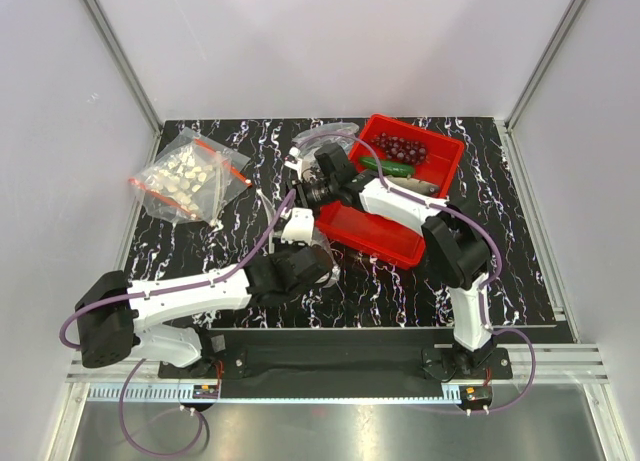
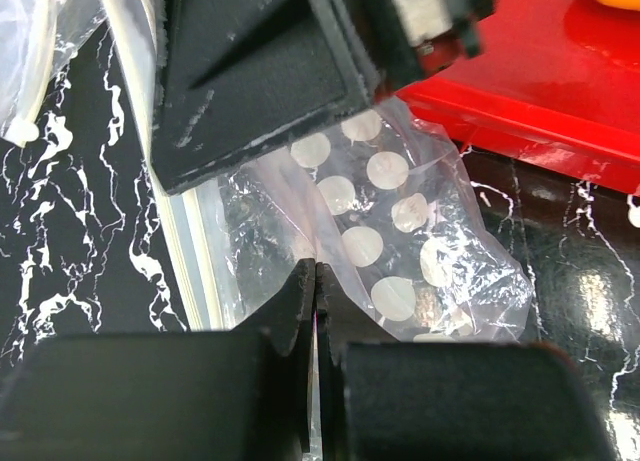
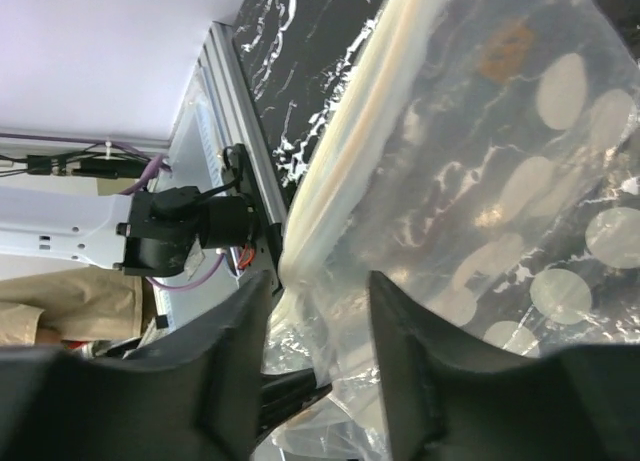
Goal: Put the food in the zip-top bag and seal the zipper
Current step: Open the zipper of the food storage bag at the center of the board.
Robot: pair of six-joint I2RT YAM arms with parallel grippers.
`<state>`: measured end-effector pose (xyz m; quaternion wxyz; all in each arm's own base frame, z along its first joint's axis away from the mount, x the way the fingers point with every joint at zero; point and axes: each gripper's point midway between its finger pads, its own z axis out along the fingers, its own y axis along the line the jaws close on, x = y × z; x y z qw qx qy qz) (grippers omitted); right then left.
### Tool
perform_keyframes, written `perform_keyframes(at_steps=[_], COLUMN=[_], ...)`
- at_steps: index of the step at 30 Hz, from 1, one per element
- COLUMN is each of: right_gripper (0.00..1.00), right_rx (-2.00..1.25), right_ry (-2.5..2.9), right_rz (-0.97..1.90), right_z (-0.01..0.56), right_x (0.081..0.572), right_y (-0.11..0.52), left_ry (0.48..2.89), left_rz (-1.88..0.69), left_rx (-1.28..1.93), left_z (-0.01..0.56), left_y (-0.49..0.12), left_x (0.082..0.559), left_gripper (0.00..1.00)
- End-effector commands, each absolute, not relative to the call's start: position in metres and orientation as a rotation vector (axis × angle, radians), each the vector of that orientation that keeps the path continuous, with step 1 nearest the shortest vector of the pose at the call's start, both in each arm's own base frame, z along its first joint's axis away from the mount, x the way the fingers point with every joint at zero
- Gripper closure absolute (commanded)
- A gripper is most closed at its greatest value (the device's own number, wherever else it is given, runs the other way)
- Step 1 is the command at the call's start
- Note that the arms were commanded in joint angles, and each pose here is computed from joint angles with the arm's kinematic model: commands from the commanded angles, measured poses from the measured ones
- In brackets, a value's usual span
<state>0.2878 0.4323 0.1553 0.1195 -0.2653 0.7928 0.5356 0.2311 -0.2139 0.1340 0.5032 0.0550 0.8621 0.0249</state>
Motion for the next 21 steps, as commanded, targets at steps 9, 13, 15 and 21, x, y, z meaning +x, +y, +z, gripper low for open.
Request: perform_keyframes(at_steps=[9,13,15,21], right_gripper=[1.00,1.00,1.00,1.00], right_rx=[-0.799,-0.794,-0.797,-0.803], right_ry=[2.249,2.248,2.243,2.223], right_rz=[1.505,1.480,1.469,1.458], right_z=[0.170,0.168,0.168,0.169], right_x=[0.298,0.299,0.299,0.297], right_y=[0.440,0.438,0.437,0.433], left_ry=[2.039,2.035,2.017,2.021], left_rz=[-0.065,-0.179,-0.257,-0.309], left_rx=[0.095,0.087,0.067,-0.035], left_z=[0.159,0.181,0.200,0.226], left_y=[-0.224,-0.222,-0.217,-0.188], left_x=[0.229,0.220,0.214,0.209], left_gripper=[0.79,0.54,0.48,0.34])
